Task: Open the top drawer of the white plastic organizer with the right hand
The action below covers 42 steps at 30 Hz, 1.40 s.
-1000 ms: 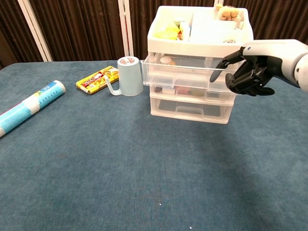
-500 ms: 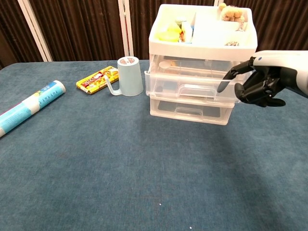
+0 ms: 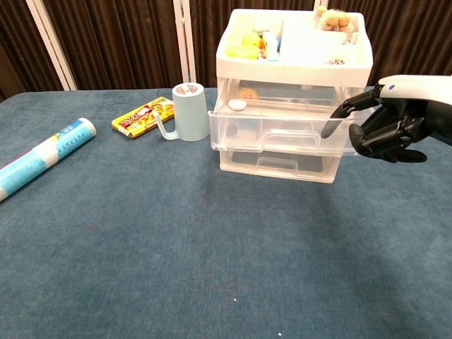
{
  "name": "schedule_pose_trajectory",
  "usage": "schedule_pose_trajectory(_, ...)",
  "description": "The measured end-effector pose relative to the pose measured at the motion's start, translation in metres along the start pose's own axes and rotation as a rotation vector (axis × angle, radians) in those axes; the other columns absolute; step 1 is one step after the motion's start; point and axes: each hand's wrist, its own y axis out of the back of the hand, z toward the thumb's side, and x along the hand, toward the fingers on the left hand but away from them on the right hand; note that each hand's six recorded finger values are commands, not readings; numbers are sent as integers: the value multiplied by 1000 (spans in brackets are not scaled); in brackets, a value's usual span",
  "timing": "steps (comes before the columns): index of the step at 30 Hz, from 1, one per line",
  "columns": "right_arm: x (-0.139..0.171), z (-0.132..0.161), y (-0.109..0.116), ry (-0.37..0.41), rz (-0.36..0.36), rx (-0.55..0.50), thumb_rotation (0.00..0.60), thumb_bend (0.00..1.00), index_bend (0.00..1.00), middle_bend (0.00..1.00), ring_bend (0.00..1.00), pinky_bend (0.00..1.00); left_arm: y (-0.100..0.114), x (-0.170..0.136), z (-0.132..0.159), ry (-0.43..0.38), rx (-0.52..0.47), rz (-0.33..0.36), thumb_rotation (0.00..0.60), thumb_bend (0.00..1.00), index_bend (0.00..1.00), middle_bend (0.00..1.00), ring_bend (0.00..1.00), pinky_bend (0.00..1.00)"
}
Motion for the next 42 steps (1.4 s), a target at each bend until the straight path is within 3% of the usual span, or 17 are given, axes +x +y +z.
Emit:
schedule_pose_trajectory(5,5,-1,-3,1,12,7,600,734,356,823,785,892,0,0,0,-2,-1,-1,600,0,0,0,0,47)
schedule_pose_trajectory(7,6,-2,-4,1,14,9,600,720,256,819,782,892,0,0,0,-2,0,0,600,0,0,0,0,47)
schedule_pose_trajectory(9,6,-2,-5,3,18,11,600,663,76,812,776,892,0,0,0,-1,0,-1,600,0,0,0,0,48)
schedule_pose_trajectory(11,8,-2,-6,8,25,17,600,603,4,808,772,892,0,0,0,-1,0,-1,600,0,0,0,0,47)
schedule_pose_trajectory(14,11,0,-6,23,29,28,600,558,0,806,772,892,0,0,0,-1,0,-1,600,0,0,0,0,48)
schedule_pose_trajectory(26,34,7,8,103,-28,94,600,531,0,793,758,880,2,-1,-1,0,-1,6,600,0,0,0,0,48)
schedule_pose_trajectory(29,45,1,19,115,-68,143,600,494,0,692,669,794,3,-2,-1,-2,-3,14,600,0,0,0,0,48)
schedule_pose_trajectory(32,56,-10,34,123,-130,206,600,404,0,445,423,587,5,-4,0,-7,-5,23,600,0,0,0,0,48)
schedule_pose_trajectory(35,67,-28,50,126,-207,294,600,273,0,111,93,313,6,-5,1,-11,-3,29,600,0,0,0,0,47)
schedule_pose_trajectory(36,71,-38,56,123,-235,336,600,226,0,44,30,236,6,-6,1,-12,0,31,600,0,0,0,0,47)
schedule_pose_trajectory(39,82,-70,67,91,-289,442,600,136,0,0,0,127,7,-8,1,-14,15,41,600,0,0,0,0,47)
schedule_pose_trajectory(42,97,-106,78,48,-327,535,600,100,0,0,0,81,8,-9,1,-15,36,52,600,0,0,0,0,46)
